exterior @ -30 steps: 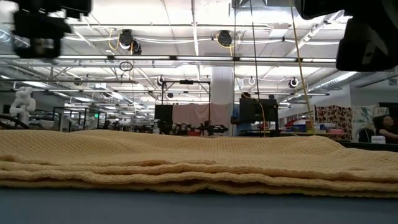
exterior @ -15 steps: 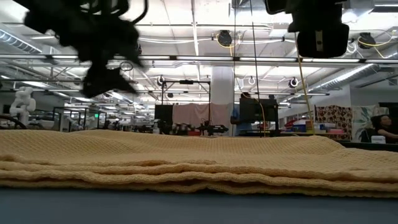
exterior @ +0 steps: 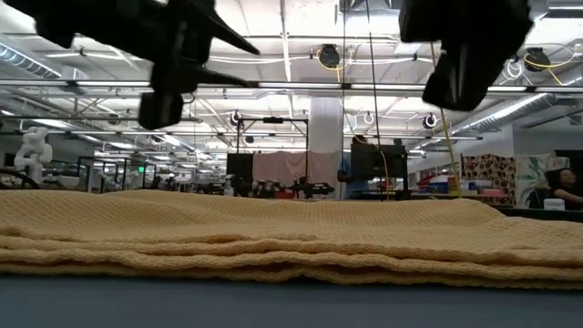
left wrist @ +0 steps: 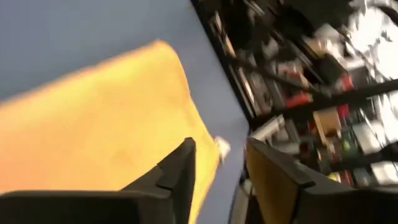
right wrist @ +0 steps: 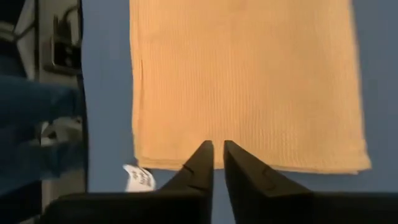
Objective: Roll towel
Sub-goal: Roll the yellow towel
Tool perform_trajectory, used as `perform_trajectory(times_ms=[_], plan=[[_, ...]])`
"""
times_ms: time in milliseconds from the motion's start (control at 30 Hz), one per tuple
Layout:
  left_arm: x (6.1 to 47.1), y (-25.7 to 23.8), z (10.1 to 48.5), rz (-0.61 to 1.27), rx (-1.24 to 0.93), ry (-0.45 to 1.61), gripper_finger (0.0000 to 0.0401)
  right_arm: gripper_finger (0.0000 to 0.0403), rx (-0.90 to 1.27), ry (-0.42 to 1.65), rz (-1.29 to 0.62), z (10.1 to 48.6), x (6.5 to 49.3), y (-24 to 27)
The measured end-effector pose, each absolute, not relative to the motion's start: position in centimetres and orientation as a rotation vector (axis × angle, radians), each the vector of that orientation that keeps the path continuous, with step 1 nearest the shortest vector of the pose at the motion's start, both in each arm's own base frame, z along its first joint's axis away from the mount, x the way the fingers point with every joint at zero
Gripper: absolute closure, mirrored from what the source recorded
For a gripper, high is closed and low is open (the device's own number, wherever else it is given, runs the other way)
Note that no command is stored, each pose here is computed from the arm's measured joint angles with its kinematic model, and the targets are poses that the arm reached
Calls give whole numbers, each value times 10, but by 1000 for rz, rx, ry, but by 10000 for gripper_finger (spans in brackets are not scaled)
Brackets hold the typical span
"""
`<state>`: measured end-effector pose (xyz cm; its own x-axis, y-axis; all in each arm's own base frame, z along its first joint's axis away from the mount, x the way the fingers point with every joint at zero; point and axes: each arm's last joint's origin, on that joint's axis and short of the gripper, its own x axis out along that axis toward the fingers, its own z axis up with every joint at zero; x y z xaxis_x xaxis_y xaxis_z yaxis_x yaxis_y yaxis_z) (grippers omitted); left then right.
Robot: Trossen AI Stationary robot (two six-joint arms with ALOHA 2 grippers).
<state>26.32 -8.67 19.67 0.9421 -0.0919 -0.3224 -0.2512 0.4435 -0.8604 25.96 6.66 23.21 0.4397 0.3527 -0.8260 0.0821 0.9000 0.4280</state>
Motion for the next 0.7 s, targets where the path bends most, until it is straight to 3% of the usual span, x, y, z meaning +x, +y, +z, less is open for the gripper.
perform_trajectory(times_ms=[100, 267, 367, 500, 700], plan=[[258, -100, 194, 97, -1081, 435, 300, 398, 453, 1107, 210, 208, 256, 58], [250, -112, 186, 153, -992, 620, 349, 391, 504, 1033, 216, 184, 252, 52], [245, -113, 170, 211, -922, 733, 357, 398, 475, 995, 209, 175, 252, 51], [242, -107, 142, 321, -760, 896, 358, 400, 441, 1033, 59, 156, 246, 47], [249, -85, 130, 387, -688, 935, 358, 402, 583, 1006, -98, 145, 252, 49]])
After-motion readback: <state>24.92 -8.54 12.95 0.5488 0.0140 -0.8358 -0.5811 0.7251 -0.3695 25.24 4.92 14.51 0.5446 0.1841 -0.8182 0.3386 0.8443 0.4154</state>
